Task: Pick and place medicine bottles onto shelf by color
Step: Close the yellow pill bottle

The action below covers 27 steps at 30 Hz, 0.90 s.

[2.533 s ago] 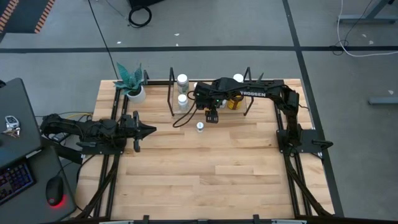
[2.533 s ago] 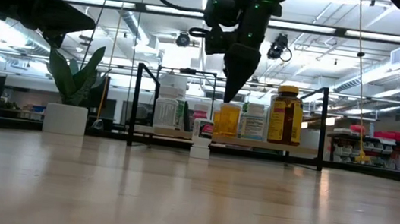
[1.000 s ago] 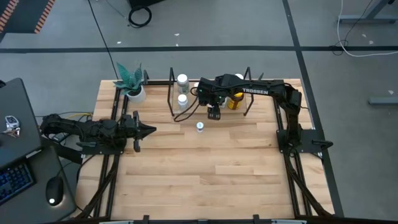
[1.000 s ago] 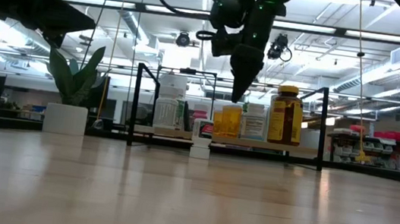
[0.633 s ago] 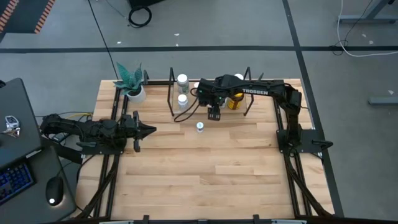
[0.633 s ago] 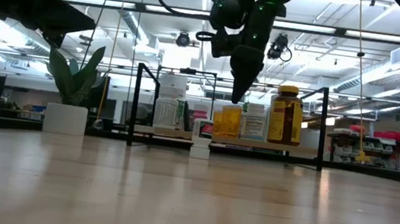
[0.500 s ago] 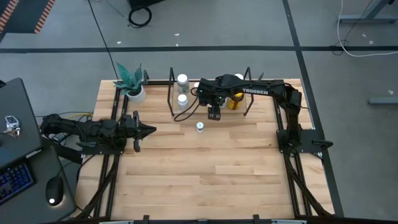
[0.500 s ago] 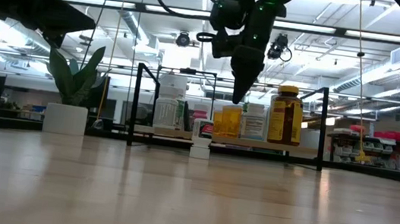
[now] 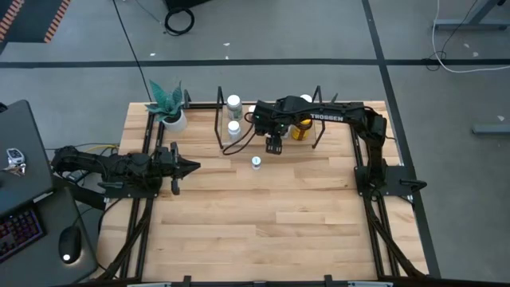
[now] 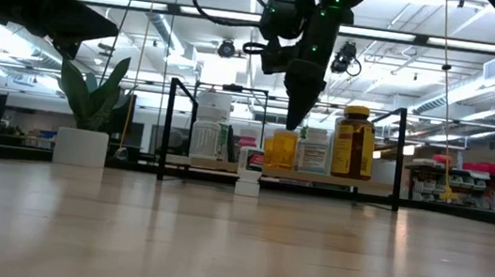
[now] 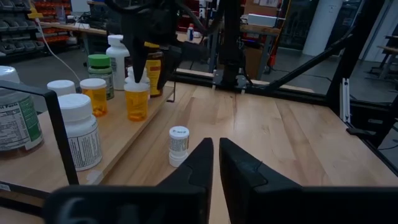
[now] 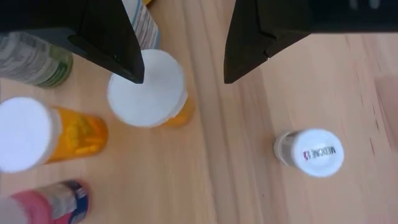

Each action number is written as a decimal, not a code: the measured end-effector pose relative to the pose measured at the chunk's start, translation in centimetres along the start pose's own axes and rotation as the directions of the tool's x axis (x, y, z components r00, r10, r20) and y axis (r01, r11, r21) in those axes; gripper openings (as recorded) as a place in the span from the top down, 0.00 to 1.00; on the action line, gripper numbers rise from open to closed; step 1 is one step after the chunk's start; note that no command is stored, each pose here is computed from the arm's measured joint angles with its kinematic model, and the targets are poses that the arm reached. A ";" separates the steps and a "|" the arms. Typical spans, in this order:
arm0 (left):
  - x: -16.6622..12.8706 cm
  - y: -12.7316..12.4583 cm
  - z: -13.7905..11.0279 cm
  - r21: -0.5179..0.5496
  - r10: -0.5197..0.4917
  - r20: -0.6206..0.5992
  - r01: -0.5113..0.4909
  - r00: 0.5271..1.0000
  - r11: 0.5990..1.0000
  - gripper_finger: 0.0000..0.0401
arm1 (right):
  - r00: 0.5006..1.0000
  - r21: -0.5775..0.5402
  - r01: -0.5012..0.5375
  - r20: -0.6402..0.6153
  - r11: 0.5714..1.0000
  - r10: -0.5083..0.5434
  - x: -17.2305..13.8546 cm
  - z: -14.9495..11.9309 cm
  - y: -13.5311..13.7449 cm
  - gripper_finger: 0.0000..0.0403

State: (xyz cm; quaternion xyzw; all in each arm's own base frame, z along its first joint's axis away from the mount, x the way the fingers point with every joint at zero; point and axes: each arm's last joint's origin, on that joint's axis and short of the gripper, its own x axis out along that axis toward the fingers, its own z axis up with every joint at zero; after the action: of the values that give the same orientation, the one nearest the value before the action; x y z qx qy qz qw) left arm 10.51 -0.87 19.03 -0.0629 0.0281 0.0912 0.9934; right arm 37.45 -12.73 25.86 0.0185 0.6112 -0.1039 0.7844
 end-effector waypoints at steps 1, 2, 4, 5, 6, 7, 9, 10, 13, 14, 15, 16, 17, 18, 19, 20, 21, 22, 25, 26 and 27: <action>0.0 0.0 0.0 0.000 0.000 0.000 0.000 1.000 1.000 0.92 | 1.000 0.000 0.002 0.007 1.000 -0.002 -0.1 0.1 0.0 0.43; 0.0 0.0 0.0 0.000 0.000 0.000 0.000 1.000 1.000 0.92 | 1.000 -0.001 0.004 0.011 1.000 -0.004 -0.2 0.2 0.0 0.43; 0.0 0.0 0.0 0.000 0.000 0.000 0.000 1.000 1.000 0.93 | 1.000 -0.003 0.013 0.009 1.000 -0.013 -0.2 0.2 -0.1 0.43; 0.0 0.0 0.0 0.000 0.000 0.000 0.000 1.000 1.000 0.93 | 1.000 -0.004 0.024 0.006 1.000 -0.024 -0.2 0.1 -0.1 0.43; 0.0 0.0 0.0 0.000 0.000 0.000 0.000 1.000 1.000 0.94 | 1.000 -0.005 0.032 0.003 0.999 -0.031 -0.2 0.1 -0.1 0.43; 0.0 0.0 0.0 0.000 0.000 0.000 0.000 1.000 1.000 0.94 | 0.999 -0.009 0.032 0.002 0.999 -0.032 -0.2 0.1 -0.1 0.43; 0.0 0.0 0.0 0.000 0.000 0.000 0.000 1.000 1.000 0.93 | 1.000 -0.038 0.026 0.003 0.999 -0.025 -0.2 0.1 0.1 0.43; 0.0 0.0 0.0 0.000 0.000 0.000 0.000 1.000 1.000 0.93 | 1.000 -0.058 0.024 0.007 0.998 -0.024 -0.3 0.2 0.3 0.43; 0.0 0.0 0.0 0.000 0.001 0.000 -0.001 1.000 1.000 0.92 | 1.000 -0.118 0.022 0.014 0.993 -0.020 -0.3 0.3 0.8 0.43; 0.0 0.0 0.0 0.000 0.000 0.000 0.000 1.000 1.000 0.92 | 1.000 -0.134 0.017 0.018 0.991 -0.014 -0.3 0.4 0.8 0.43; 0.0 0.0 0.0 0.000 0.000 0.000 0.000 1.000 1.000 0.91 | 1.000 -0.148 0.013 0.024 0.989 -0.010 -0.3 0.4 0.8 0.43; 0.0 0.0 0.0 0.000 0.000 0.000 0.000 1.000 1.000 0.91 | 1.000 -0.157 0.006 0.031 0.988 -0.001 -0.3 0.5 0.7 0.43; 0.0 0.0 0.0 0.000 0.000 0.000 0.000 1.000 1.000 0.91 | 0.999 -0.161 0.002 0.042 0.987 0.005 -0.3 0.5 0.6 0.43; 0.0 0.0 0.0 0.000 0.000 0.000 0.000 1.000 1.000 0.91 | 0.998 -0.164 0.006 0.058 0.986 0.004 -0.2 0.7 0.4 0.43; 0.0 0.0 0.0 0.000 0.000 0.000 0.000 1.000 1.000 0.91 | 0.997 -0.164 0.011 0.072 0.986 0.000 -0.2 0.8 0.2 0.43; 0.0 0.0 0.0 0.000 0.000 0.000 0.000 1.000 1.000 0.92 | 0.997 -0.164 0.014 0.077 0.986 -0.002 -0.1 0.8 0.1 0.43; 0.0 0.0 0.0 0.000 0.000 0.001 0.000 1.000 1.000 0.92 | 0.997 -0.167 0.017 0.080 0.986 -0.003 -0.1 0.8 -0.1 0.43; 0.0 0.0 0.0 0.000 0.000 0.000 0.000 1.000 1.000 0.92 | 0.996 -0.174 0.019 0.085 0.985 -0.004 -0.1 0.8 -0.2 0.43; 0.0 0.0 0.0 0.000 0.000 0.000 0.000 1.000 1.000 0.93 | 0.996 -0.194 0.021 0.091 0.981 -0.003 -0.1 0.9 -0.2 0.41; 0.0 0.0 0.0 0.000 0.000 0.000 0.000 1.000 1.000 0.94 | 0.996 -0.196 0.021 0.093 0.980 -0.003 -0.1 0.9 -0.2 0.40; 0.0 0.0 0.0 0.000 0.000 0.000 0.000 1.000 1.000 0.94 | 0.996 -0.196 0.021 0.094 0.980 -0.003 -0.1 0.9 -0.2 0.40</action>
State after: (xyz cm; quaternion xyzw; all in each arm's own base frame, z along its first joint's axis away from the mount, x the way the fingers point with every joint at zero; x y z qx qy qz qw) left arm 10.51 -0.87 19.03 -0.0629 0.0281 0.0914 0.9934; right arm 38.25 -13.03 26.23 -0.0677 0.5815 -0.0482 0.8093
